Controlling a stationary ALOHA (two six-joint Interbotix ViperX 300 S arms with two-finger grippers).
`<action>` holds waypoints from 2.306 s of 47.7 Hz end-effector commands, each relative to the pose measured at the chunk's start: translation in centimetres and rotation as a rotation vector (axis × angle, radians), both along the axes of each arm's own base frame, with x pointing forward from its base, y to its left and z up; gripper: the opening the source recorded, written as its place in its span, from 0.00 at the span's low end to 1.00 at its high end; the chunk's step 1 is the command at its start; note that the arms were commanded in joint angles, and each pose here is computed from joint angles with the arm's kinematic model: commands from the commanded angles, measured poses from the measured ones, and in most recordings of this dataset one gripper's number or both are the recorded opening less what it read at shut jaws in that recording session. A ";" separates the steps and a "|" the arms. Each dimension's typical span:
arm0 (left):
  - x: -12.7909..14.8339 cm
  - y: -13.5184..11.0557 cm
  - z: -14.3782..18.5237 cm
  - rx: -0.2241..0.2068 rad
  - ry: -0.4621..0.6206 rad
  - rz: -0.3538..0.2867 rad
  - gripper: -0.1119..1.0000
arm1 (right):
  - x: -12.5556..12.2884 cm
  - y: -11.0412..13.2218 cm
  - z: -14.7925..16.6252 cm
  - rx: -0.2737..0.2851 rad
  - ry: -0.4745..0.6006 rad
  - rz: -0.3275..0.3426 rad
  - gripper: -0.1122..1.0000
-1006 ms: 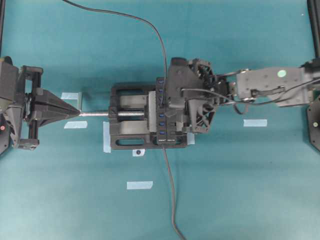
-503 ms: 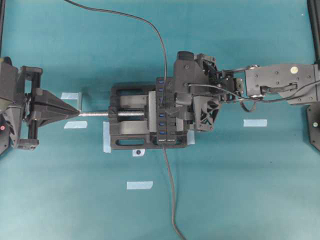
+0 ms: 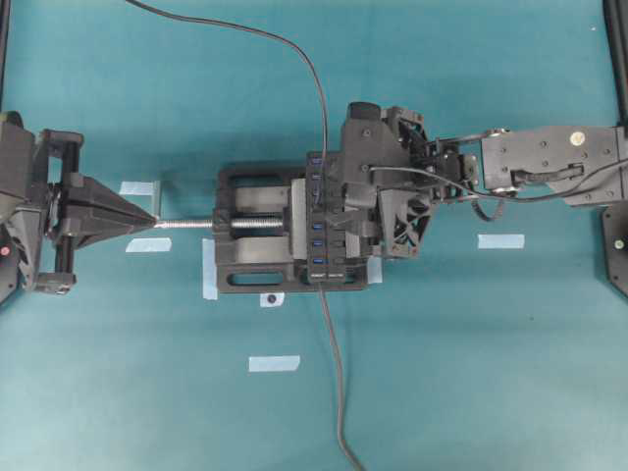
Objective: Insert the USB into the center port of the fixed hub
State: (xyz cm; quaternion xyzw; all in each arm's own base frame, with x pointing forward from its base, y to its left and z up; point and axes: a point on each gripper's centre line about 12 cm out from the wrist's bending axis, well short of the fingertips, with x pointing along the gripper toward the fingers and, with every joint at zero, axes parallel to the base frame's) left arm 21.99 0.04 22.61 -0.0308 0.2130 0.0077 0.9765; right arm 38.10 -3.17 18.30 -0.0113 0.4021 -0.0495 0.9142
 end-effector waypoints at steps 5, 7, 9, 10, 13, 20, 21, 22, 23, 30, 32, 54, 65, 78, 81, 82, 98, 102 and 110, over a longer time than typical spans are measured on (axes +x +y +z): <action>0.3 0.0 0.7 -0.001 -0.026 0.001 0.10 | 0.1 0.2 1.1 0.033 -0.037 -0.023 0.81; 0.3 0.0 0.7 0.000 -0.026 0.002 0.10 | 0.1 0.2 1.1 0.040 -0.037 -0.027 0.81; 0.3 0.0 0.8 0.000 -0.028 0.002 0.10 | 0.1 0.3 1.1 0.043 -0.037 -0.027 0.81; 0.3 0.0 0.8 0.000 -0.028 0.000 0.10 | 0.1 0.3 1.1 0.044 -0.037 -0.028 0.81; 0.3 0.0 0.7 0.000 -0.026 0.000 0.10 | 0.1 0.3 1.1 0.046 -0.038 -0.029 0.81; 0.3 0.0 0.7 0.000 -0.026 0.002 0.10 | 0.1 0.6 1.1 0.047 -0.037 -0.021 0.81; 0.3 0.0 0.8 0.000 -0.028 0.002 0.10 | 0.1 0.6 1.1 0.047 -0.037 -0.021 0.81; 0.3 0.0 0.8 -0.001 -0.028 0.002 0.10 | 0.1 0.7 1.1 0.047 -0.037 -0.020 0.81; 0.3 0.0 0.7 0.000 -0.026 0.002 0.10 | 0.1 0.7 1.1 0.047 -0.037 -0.020 0.81; 0.3 0.0 0.8 -0.001 -0.028 0.001 0.10 | 0.1 0.7 1.1 0.047 -0.036 -0.019 0.81; 0.3 0.0 0.7 -0.001 -0.026 0.002 0.10 | 0.1 0.7 1.1 0.047 -0.036 -0.019 0.81; 0.4 0.0 0.9 0.000 -0.029 0.002 0.10 | 0.1 0.7 1.0 0.047 -0.034 -0.019 0.81; 0.4 0.0 0.8 0.000 -0.028 0.002 0.10 | 0.1 0.7 1.0 0.047 -0.034 -0.019 0.81; 0.3 0.0 0.8 0.000 -0.028 0.002 0.10 | 0.1 0.7 1.0 0.047 -0.033 -0.019 0.81; 0.3 0.0 0.8 0.000 -0.028 0.002 0.10 | 0.2 0.7 1.0 0.047 -0.034 -0.019 0.81; 0.4 0.0 0.7 0.000 -0.025 0.002 0.10 | 0.1 0.7 1.0 0.047 -0.033 -0.019 0.81; 0.3 0.0 0.8 0.000 -0.028 0.002 0.10 | 0.1 0.7 1.0 0.047 -0.033 -0.019 0.81; 0.3 0.0 0.8 0.000 -0.028 0.000 0.10 | 0.1 0.7 1.0 0.047 -0.033 -0.019 0.81; 0.3 0.0 0.7 0.000 -0.026 0.002 0.10 | 0.1 0.8 0.9 0.047 -0.033 -0.017 0.81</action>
